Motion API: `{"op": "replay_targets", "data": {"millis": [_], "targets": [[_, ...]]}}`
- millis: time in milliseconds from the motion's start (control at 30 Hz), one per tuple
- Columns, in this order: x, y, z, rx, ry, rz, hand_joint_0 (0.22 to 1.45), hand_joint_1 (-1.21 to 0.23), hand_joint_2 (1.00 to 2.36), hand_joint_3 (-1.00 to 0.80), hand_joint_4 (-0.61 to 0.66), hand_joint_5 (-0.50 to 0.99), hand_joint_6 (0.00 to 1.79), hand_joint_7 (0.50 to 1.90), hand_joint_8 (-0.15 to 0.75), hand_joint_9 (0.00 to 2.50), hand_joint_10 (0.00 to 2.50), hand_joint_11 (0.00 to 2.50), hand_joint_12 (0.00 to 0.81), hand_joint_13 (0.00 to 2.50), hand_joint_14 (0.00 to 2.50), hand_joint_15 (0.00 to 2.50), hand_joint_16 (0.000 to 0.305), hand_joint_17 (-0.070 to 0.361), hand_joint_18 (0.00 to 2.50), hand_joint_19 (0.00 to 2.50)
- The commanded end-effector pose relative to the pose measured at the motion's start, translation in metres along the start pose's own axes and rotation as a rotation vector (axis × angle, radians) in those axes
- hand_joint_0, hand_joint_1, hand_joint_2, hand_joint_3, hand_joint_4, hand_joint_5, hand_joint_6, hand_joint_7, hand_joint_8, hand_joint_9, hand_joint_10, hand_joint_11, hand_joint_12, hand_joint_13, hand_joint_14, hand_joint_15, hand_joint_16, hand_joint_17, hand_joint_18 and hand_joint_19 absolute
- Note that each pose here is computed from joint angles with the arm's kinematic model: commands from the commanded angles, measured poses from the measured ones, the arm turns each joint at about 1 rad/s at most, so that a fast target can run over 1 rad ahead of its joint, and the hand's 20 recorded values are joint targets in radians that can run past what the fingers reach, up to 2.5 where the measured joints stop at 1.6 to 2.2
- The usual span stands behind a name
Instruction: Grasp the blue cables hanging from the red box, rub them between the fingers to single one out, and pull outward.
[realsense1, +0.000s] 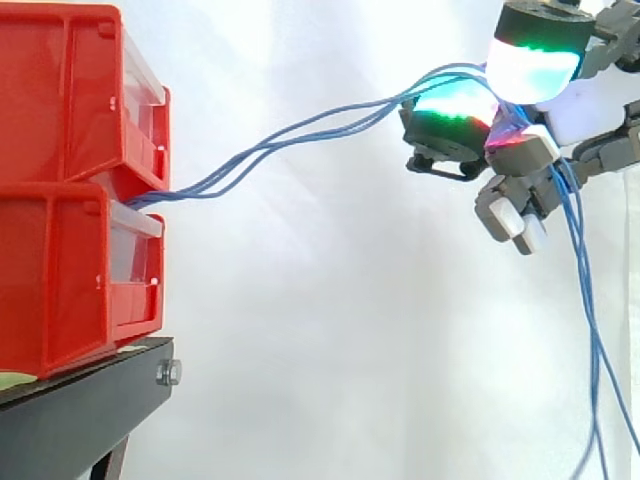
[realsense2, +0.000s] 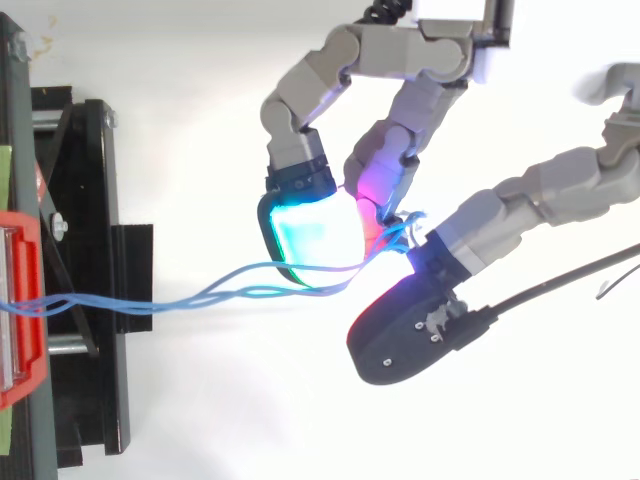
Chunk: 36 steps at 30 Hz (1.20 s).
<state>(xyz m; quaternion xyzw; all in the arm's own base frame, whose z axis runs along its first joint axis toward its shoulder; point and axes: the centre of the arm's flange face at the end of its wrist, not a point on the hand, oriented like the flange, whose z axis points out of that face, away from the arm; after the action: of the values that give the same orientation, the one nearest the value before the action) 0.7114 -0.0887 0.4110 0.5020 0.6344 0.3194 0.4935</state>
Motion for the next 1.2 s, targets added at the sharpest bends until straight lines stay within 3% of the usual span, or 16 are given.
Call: {"op": "replay_targets", "data": {"millis": [0,133,300,533,1167], "targets": [[0.0,0.0001,-0.0001,0.0,0.0,0.001,0.7,-0.85,1.0,-0.5,-0.03,-0.16,0.93,1.06,0.227,1.22,0.03,0.81,0.328,0.86,0.03,0.62,0.042,0.095,0.77,0.64],[-0.0002,0.0008,-0.0001,-0.001,0.0,0.0,0.65,-0.79,1.0,-0.5,0.02,-0.15,0.92,1.02,0.23,1.23,0.02,0.8,0.329,0.86,0.03,0.62,0.043,0.097,0.76,0.66],[0.0,0.0001,-0.0001,0.0,0.0,0.0,0.6,-0.82,1.0,-0.5,0.04,-0.15,0.9,1.07,0.231,1.22,0.03,0.81,0.336,0.85,0.03,0.63,0.044,0.1,0.74,0.67],[-0.0002,0.0001,-0.0001,0.0,-0.001,0.001,0.6,-0.75,1.0,-0.5,0.04,-0.15,0.89,1.1,0.236,1.24,0.02,0.79,0.335,0.85,0.03,0.63,0.044,0.1,0.73,0.69],[0.0009,0.0005,0.0,0.0,0.0,0.001,0.53,-0.83,1.0,-0.5,0.06,-0.15,0.87,1.04,0.243,1.21,0.02,0.79,0.348,0.84,0.03,0.63,0.048,0.109,0.7,0.67]]}}
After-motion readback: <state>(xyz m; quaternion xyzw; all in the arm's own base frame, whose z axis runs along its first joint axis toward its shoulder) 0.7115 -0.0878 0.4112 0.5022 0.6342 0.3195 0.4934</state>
